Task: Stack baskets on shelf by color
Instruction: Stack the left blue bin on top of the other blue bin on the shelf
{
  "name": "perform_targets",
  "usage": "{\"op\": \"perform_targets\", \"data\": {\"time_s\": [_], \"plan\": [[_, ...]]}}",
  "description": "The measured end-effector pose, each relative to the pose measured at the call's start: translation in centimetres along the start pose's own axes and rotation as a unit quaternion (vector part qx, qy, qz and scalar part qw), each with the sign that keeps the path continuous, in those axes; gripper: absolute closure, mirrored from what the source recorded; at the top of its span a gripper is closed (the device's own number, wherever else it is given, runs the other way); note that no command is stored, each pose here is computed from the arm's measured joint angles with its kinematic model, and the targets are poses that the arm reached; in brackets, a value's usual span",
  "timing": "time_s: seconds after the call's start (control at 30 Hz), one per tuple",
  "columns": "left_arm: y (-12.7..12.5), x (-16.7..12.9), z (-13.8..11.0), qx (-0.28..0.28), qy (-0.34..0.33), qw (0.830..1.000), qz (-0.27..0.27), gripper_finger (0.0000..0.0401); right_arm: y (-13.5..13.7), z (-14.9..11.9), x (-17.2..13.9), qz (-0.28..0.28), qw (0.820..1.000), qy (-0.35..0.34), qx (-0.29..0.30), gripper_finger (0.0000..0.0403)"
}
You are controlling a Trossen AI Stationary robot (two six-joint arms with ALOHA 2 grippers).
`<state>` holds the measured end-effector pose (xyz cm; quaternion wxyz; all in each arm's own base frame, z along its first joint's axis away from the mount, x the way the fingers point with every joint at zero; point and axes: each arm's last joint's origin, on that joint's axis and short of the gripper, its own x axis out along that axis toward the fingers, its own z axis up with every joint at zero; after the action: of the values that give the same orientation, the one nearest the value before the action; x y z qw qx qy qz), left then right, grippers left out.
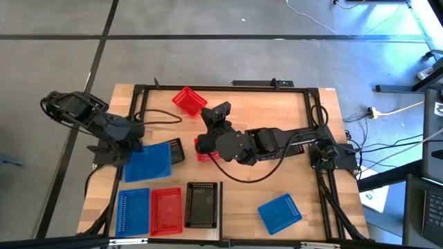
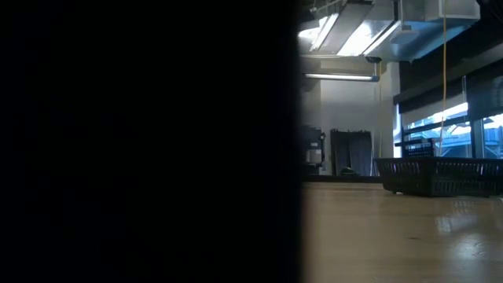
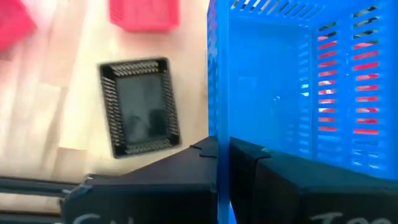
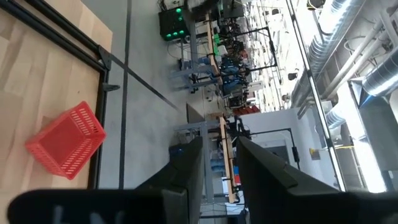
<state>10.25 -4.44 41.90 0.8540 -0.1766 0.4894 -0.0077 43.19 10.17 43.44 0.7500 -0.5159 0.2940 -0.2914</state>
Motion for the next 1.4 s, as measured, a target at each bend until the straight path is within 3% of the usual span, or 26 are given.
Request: {"op": "perform_targets", "data": {"time_s": [0.1,0.2,0.33,0.53,0.83,1.2,1.4], "plan": [[-0.3,-0.1,-0.3,0.018,0.042,0.997,-0.058,0.0401,0.0,-0.1,0.1,-0.001,1.000,0.002,0.000,0.0304],[-0.8,-0.1,-0.6,0.081,0.077,0.987,-0.115,0.0401,-0.1,-0.1,0.3,0.002,1.000,-0.001,0.002,0.0304],[-1.1,-0.2,-0.9,0.179,0.075,0.972,-0.133,0.0401,-0.1,-0.2,0.7,0.009,1.000,-0.009,0.003,0.0304],[-1.9,0.5,-0.9,0.335,0.072,0.928,-0.145,0.0401,-0.3,-0.5,1.3,0.007,1.000,-0.003,0.005,0.0304],[-3.7,2.5,-0.2,0.489,0.085,0.854,-0.154,0.0401,-0.7,-1.1,2.4,0.002,0.999,0.011,0.034,0.0304],[-7.1,4.5,0.3,0.591,0.044,0.772,-0.232,0.0401,-1.0,-1.8,3.6,-0.004,0.998,0.026,0.065,0.0304],[-8.7,5.9,0.6,0.615,0.038,0.751,-0.238,0.0401,-1.1,-1.9,3.7,-0.004,0.998,0.028,0.063,0.0304]]}}
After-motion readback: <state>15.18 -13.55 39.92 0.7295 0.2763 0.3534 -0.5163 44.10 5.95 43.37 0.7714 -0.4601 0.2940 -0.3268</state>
